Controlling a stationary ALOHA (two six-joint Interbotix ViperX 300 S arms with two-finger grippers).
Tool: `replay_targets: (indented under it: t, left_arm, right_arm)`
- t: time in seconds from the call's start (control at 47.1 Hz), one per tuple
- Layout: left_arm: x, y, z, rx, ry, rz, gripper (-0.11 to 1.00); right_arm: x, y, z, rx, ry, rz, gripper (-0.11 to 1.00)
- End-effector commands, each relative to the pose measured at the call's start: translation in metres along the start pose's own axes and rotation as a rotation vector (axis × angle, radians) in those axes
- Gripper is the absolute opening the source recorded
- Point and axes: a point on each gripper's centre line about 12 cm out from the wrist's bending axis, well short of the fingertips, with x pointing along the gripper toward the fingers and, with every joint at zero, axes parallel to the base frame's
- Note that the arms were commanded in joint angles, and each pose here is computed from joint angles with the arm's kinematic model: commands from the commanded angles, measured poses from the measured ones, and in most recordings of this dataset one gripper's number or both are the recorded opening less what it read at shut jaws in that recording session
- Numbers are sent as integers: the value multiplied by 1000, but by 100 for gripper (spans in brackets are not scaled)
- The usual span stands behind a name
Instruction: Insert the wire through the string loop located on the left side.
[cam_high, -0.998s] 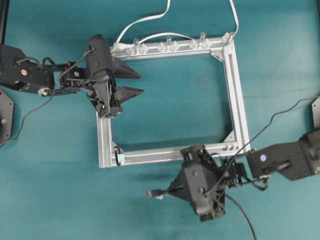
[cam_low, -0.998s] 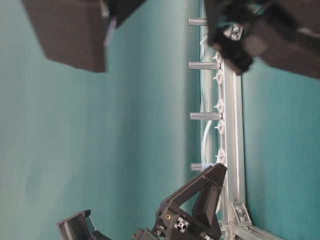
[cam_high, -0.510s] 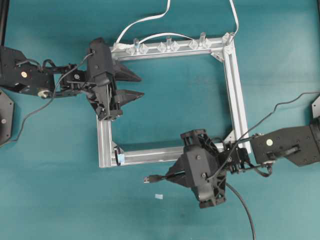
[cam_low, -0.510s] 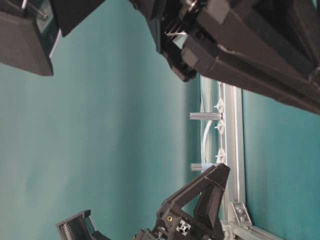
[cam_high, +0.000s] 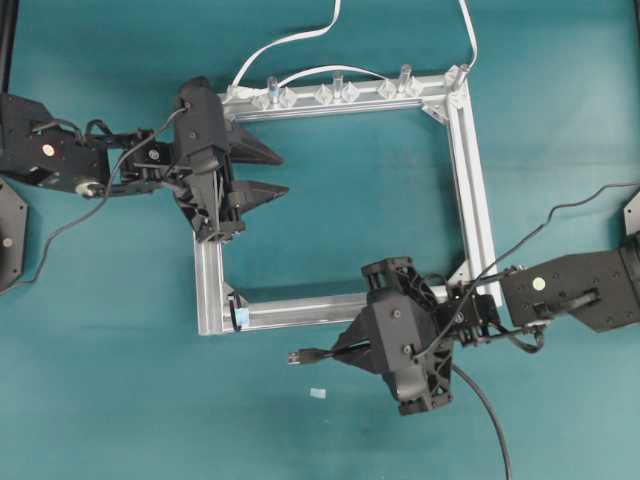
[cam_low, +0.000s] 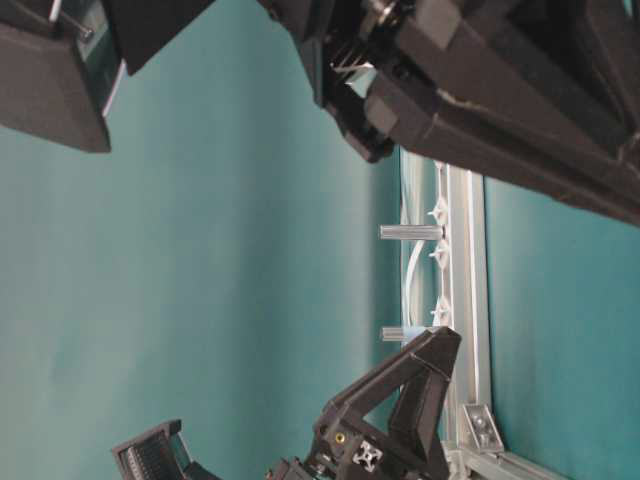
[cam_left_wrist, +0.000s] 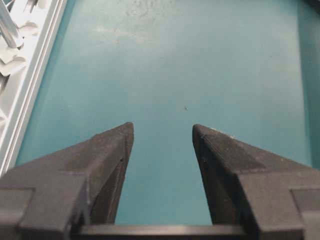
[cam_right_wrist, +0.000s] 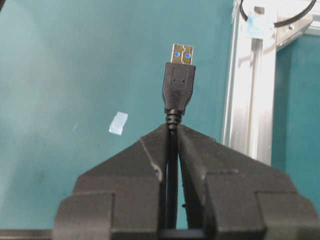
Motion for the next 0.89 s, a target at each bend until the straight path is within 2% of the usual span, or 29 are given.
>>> replay_targets:
  t: [0.0,0.212,0.425,0.594,0.87]
  left_arm:
    - [-5,-2,12,10,-40,-7,52]
    - [-22,-2,21,11,-63,-7,52]
    - [-42,-4,16,13,-42,-17,52]
    - [-59,-14,13,29,-33,-49,52]
    - [-84,-36,-8,75,32,-127,52]
  right_arm:
    - [-8,-2,11,3,-32,-2,10]
    - [-8,-18,13,24,-36,-35,10]
    - [-9,-31,11,41,-32,-62,10]
    - [-9,-36,6,45,-20,-72,10]
    - [-9,-39,5,48,-21,-79,10]
